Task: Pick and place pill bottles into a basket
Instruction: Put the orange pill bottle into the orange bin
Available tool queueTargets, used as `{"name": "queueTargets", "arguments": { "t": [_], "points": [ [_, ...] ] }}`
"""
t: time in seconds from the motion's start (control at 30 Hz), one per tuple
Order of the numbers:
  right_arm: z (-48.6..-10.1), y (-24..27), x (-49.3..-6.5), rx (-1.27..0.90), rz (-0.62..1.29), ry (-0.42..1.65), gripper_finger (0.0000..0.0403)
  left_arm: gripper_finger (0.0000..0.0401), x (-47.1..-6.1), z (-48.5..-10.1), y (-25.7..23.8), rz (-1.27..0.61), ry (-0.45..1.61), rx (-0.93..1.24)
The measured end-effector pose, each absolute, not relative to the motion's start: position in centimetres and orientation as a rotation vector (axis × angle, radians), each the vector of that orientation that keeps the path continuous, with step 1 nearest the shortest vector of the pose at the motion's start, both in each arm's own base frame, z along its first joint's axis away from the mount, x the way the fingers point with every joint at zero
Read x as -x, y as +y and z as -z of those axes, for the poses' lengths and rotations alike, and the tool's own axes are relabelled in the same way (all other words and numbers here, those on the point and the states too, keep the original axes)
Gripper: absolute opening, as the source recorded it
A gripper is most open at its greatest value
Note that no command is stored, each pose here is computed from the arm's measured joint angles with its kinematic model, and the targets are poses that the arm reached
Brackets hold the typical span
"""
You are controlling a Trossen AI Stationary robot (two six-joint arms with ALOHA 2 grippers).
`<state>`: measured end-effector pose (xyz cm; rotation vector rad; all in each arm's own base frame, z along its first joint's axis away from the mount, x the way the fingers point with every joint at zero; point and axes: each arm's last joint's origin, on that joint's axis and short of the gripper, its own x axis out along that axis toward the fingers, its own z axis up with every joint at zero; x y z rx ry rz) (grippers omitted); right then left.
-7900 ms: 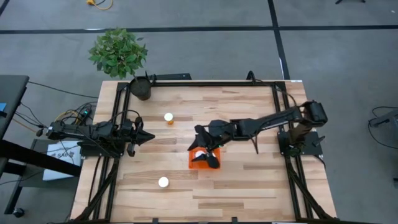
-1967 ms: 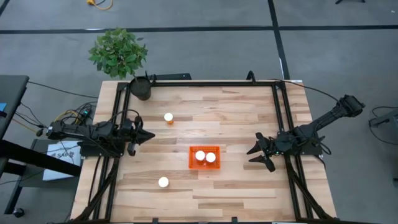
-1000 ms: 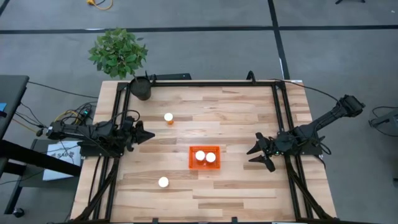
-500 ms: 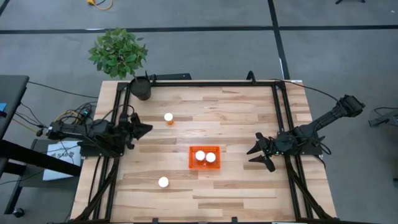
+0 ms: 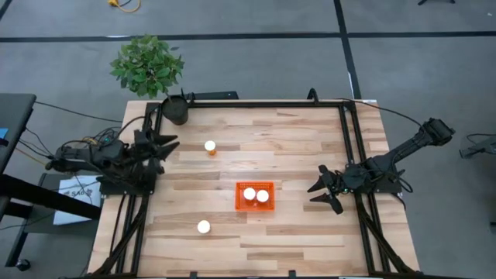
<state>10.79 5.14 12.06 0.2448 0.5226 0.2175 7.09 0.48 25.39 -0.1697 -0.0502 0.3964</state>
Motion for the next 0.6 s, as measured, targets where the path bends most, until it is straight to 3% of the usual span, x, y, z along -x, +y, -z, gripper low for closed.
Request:
{"name": "queueTargets", "arguments": {
  "t": [0.33,0.6],
  "points": [
    [-12.1,5.1,-10.8,-0.245,-0.217,0.522,0.0171,0.0119,-8.6,-29.8,0.4,-0.464,0.044,0.093],
    [-12.1,5.1,-10.8,-0.245,-0.217,0.522,0.0171,0.0119,-11.2,-28.5,0.5,-0.514,0.206,0.130]
  ]
}}
